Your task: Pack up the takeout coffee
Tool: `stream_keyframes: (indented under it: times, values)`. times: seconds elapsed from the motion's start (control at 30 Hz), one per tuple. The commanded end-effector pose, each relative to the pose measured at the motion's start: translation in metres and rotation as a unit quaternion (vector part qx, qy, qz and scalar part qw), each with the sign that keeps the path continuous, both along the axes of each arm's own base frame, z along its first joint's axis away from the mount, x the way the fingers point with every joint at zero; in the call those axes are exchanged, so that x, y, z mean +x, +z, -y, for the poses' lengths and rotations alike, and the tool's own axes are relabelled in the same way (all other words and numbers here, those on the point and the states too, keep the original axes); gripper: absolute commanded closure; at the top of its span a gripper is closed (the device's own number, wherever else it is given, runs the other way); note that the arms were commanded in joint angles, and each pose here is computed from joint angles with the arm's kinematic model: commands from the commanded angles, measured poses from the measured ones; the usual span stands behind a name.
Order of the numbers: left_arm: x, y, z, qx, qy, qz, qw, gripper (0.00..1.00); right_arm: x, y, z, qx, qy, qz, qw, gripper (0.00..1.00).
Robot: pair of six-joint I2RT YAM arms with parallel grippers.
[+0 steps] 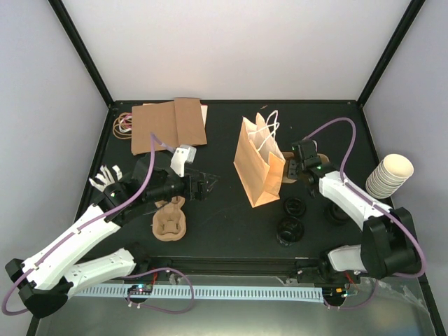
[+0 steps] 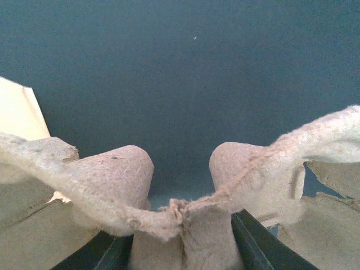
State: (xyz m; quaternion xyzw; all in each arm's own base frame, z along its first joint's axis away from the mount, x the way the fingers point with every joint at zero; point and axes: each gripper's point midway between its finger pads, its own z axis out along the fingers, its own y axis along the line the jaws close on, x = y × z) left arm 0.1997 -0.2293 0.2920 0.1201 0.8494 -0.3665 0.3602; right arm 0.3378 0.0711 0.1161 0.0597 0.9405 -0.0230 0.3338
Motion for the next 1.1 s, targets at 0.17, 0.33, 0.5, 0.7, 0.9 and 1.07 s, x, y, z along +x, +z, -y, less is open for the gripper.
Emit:
stream_keyframes:
  times: [0.17,0.33,0.5,0.7,0.9,1.07]
  values:
    - [0.003,0.011,-0.002,-0.001,0.005,0.029,1.000,0.01,-0.003,-0.026,-0.026,0.061,0.040,-0.023,0.997,0.60]
    - [0.005,0.013,-0.001,0.002,0.005,0.035,0.999,0.01,-0.011,-0.034,-0.042,0.065,0.063,-0.039,0.995,0.60]
    - [0.007,0.017,-0.001,0.010,0.005,0.039,0.999,0.01,-0.014,-0.038,-0.055,0.081,0.080,-0.045,0.992,0.60]
    - [0.013,0.032,-0.005,0.028,0.014,0.065,0.997,0.01,-0.017,-0.037,-0.062,0.077,0.090,-0.046,0.992,0.60]
    - [0.025,0.055,-0.003,0.054,0.012,0.095,0.994,0.01,-0.014,-0.031,-0.054,0.055,0.083,-0.037,0.994,0.60]
    - [0.036,0.063,0.015,0.080,-0.016,0.096,0.992,0.02,-0.011,-0.020,-0.052,0.048,0.082,-0.025,0.995,0.60]
